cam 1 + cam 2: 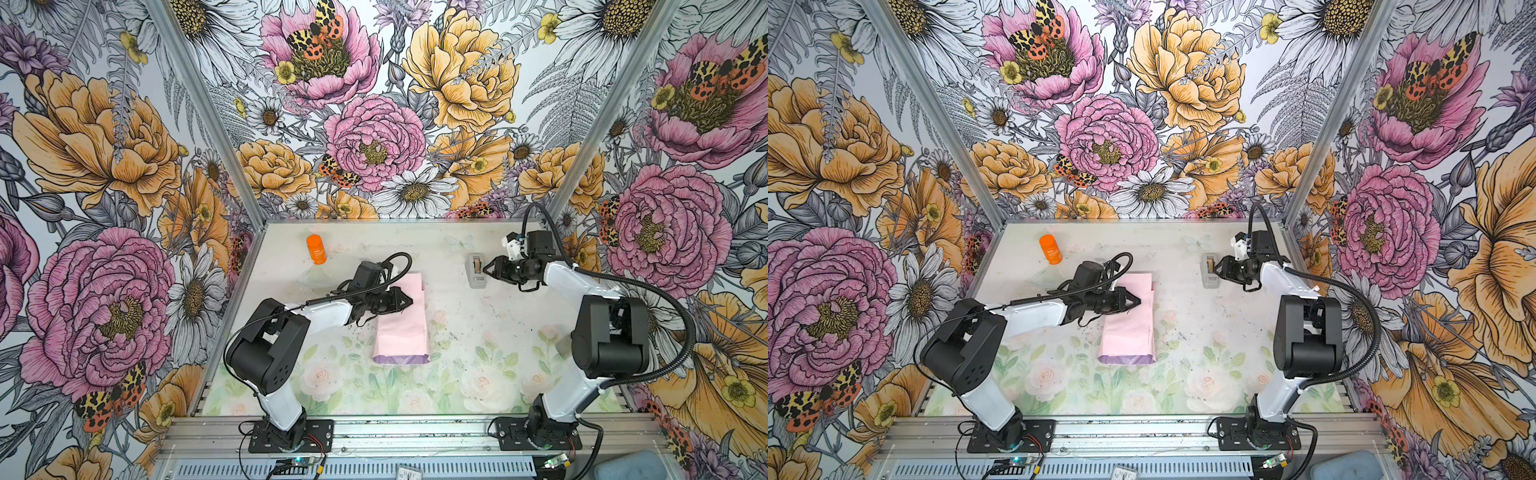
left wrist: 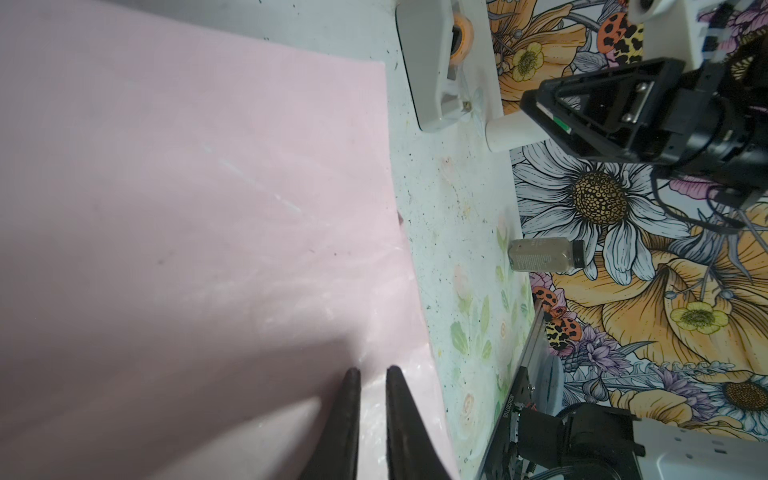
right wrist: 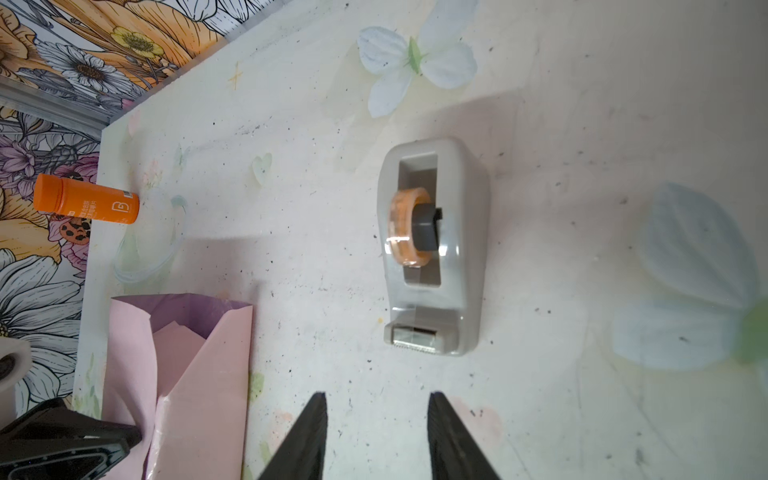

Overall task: Wrap the gift box in paper
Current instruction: 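Move the right gripper to the tape dispenser while the left gripper holds the paper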

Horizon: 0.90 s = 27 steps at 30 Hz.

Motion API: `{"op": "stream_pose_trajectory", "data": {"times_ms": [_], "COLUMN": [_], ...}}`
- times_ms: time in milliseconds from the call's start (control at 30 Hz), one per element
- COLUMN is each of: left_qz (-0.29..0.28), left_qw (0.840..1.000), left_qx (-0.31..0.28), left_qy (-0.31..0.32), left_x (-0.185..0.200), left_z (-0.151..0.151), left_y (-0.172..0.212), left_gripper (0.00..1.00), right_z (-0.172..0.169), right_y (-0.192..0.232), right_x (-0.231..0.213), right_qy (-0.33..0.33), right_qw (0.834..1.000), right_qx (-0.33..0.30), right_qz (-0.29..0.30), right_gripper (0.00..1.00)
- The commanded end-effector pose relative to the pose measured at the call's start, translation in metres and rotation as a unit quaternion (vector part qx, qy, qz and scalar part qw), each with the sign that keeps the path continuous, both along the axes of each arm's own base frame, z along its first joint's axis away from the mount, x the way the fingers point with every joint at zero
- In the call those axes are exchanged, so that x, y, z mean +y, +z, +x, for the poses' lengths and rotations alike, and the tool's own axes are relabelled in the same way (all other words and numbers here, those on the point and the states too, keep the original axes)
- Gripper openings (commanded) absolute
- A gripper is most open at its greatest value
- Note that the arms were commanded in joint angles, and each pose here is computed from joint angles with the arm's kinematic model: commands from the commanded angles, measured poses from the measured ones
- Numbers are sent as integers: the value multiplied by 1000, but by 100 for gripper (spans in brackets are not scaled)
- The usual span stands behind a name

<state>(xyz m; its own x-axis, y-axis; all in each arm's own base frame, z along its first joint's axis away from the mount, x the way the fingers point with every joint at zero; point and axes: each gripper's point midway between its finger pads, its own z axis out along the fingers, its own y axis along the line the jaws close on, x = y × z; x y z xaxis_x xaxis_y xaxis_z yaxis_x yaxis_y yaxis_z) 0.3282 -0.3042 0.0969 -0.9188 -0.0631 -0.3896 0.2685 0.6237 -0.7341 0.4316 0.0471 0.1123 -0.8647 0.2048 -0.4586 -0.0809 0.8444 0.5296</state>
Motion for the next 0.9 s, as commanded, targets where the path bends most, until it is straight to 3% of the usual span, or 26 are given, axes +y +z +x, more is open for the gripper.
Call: {"op": "stream_pose_trajectory", "data": {"times_ms": [0,367,533,867], "left_qz": [55,59,60,61], "left_qw": [997,997,997,996], "left_qx": [48,50,52,54], "left_qy": [11,17,20,21], "left_x": [14,15,16,17], "left_z": [-16,-13,-12,-12], "left_y": [-38,-41,-42,-44], "left_gripper": [16,16,16,16], "right_z": [14,38,37,24], "right_y": [3,-29,-44,-53], "right_x": [5,11,7,20], "right_qy": [50,86,92,138], "right_qw": [998,995,995,986], "right_qx": [-26,1,23,53], "right_qz": [21,57,43,80], "right_gripper": [41,35,35,33]}}
